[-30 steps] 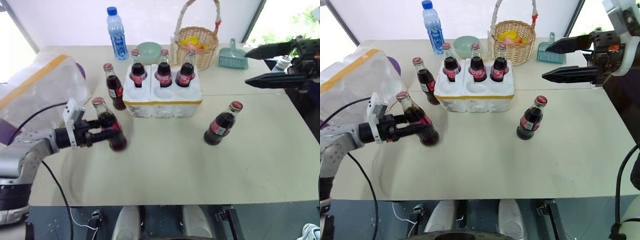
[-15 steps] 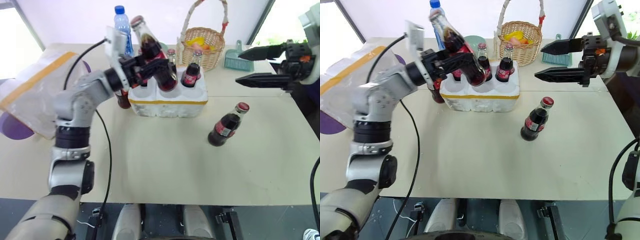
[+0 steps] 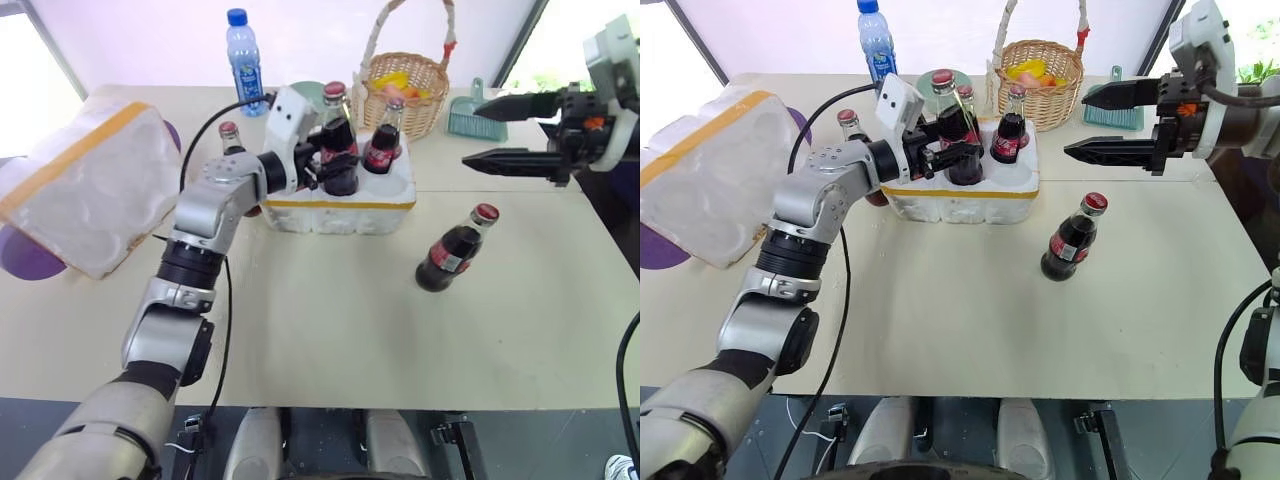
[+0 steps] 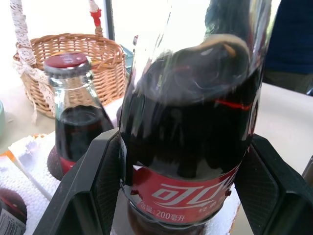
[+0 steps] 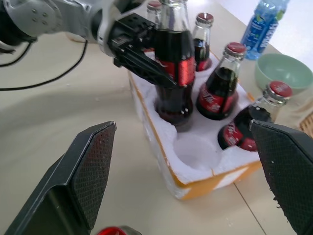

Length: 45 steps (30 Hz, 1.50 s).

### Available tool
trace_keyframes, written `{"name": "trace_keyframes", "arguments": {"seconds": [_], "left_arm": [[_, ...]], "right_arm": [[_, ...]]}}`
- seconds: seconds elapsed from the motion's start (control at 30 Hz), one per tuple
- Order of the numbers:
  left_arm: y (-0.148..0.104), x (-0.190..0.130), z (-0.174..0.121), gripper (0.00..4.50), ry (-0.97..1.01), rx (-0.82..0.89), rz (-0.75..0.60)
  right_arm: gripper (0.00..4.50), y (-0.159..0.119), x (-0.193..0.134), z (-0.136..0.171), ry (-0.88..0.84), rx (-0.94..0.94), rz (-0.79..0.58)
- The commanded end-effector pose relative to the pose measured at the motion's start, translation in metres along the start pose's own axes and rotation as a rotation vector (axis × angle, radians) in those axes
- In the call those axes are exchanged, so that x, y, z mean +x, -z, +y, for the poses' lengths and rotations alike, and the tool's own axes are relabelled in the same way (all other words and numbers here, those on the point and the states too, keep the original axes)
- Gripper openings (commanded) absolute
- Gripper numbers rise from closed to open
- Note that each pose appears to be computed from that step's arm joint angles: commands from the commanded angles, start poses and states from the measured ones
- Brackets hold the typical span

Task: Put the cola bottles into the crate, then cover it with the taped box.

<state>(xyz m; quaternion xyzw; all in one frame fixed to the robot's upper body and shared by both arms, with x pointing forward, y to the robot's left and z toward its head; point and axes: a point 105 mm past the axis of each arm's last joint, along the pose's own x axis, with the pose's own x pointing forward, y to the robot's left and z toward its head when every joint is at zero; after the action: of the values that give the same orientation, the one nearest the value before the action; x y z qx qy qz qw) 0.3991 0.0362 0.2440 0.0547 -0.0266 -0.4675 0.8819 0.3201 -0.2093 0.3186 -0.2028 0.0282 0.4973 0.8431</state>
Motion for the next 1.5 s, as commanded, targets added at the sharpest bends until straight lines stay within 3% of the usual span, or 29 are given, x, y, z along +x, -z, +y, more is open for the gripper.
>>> {"name": "trace_keyframes", "arguments": {"seconds": [0.03,0.1,0.27,0.4,0.6,0.67,0.73,0.83,1.0,1.13,1.37,1.5], "left_arm": [[0.012,0.016,-0.008,2.65,0.031,0.026,0.097],[0.031,0.022,0.004,2.65,-0.038,0.022,0.184],[0.046,0.033,0.004,2.65,-0.027,0.018,0.243],[0.048,0.038,0.002,4.46,-0.023,0.002,0.231],[0.021,-0.001,0.001,4.46,0.047,-0.029,0.090],[0.005,-0.028,-0.006,4.46,0.102,-0.045,0.004],[-0.007,-0.075,-0.010,4.46,0.144,-0.040,-0.089],[0.001,-0.127,0.010,4.46,-0.013,-0.057,-0.077],[0.033,-0.158,0.067,4.46,-0.411,-0.048,0.047],[0.041,-0.159,0.090,4.46,-0.532,-0.028,0.054],[0.046,-0.114,0.093,4.46,-0.477,-0.007,0.034],[0.043,-0.109,0.092,4.46,-0.457,-0.002,0.018]], "right_arm": [[4.50,-0.005,-0.002,-0.002,0.021,-0.040,-0.011],[4.50,-0.002,0.001,-0.003,0.028,-0.048,-0.004],[4.50,-0.001,0.001,-0.004,0.036,-0.051,-0.002],[4.50,0.004,0.003,-0.005,0.048,-0.044,0.002],[4.50,0.006,0.001,-0.003,0.051,-0.042,0.007],[4.50,0.007,-0.001,-0.003,0.058,-0.039,0.007],[4.50,0.009,-0.002,-0.003,0.067,-0.033,0.006],[4.50,0.011,-0.004,-0.003,0.075,-0.026,0.001],[4.50,0.010,-0.003,-0.003,0.073,-0.025,-0.008],[4.50,0.008,-0.001,-0.003,0.066,-0.031,-0.008],[4.50,0.006,0.005,-0.003,0.060,-0.030,-0.022],[4.50,0.005,0.007,-0.001,0.058,-0.026,-0.034]]}}
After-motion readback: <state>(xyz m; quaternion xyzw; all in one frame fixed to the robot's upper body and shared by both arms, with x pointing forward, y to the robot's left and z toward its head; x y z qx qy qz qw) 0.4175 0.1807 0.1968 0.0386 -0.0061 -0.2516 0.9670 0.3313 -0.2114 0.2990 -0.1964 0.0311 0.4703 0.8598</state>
